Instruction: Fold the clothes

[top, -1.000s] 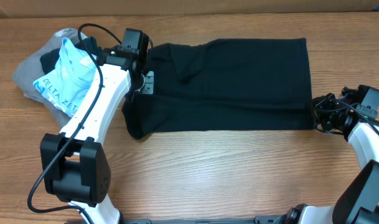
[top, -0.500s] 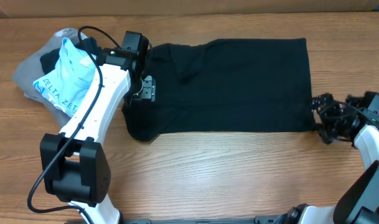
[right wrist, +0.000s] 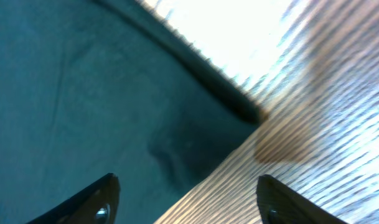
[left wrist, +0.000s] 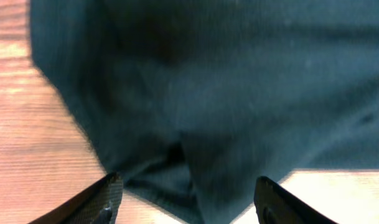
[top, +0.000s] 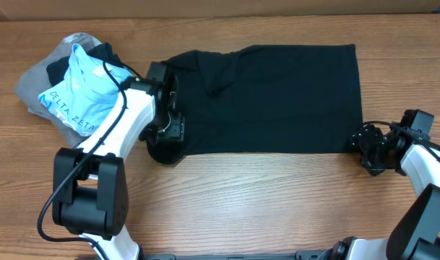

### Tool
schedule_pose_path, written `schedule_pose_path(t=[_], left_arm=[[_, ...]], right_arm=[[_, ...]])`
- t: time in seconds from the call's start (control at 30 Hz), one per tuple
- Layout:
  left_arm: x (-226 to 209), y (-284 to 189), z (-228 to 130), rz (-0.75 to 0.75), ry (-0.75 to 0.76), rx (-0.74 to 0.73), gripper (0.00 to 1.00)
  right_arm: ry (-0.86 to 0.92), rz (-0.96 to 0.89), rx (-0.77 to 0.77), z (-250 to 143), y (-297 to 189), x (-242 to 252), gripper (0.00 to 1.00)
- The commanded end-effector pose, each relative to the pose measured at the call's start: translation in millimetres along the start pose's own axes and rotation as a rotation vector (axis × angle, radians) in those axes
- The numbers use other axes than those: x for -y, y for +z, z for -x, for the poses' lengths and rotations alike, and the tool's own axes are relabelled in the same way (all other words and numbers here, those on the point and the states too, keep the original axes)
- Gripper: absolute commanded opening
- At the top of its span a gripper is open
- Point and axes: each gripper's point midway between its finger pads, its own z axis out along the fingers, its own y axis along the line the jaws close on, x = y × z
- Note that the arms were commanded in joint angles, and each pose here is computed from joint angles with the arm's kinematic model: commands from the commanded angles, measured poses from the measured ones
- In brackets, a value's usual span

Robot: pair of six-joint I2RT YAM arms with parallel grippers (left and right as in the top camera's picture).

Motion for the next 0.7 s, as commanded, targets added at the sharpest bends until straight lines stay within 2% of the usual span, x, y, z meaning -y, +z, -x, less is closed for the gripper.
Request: schedule_pose_path(t=[0.0,0.1,0.23,0.47,0.67], left_arm=[[5,10,8,-0.027,0.004,0.045,0.64],[8,12,24,-0.042,0.0,0.113,0.53],[5,11,40,-0.022,-0.001,0.179,0.48],[-10,18,52,0.066,-0.014,0.216,0.57],[-10,40,51,0.07,-0.015,0.183,0.55]], right_arm=[[0.036,-0.043,0.022,4,5,9,0.72],[0.038,-0.046,0.018,4,7,10,0.72],[0.04,-0.05,0.012,3,8,11,0.71],[0.04,-0.051,0.011,3,8,11,0.71],[0.042,-0.055,0.005,1,8,12,0.71]])
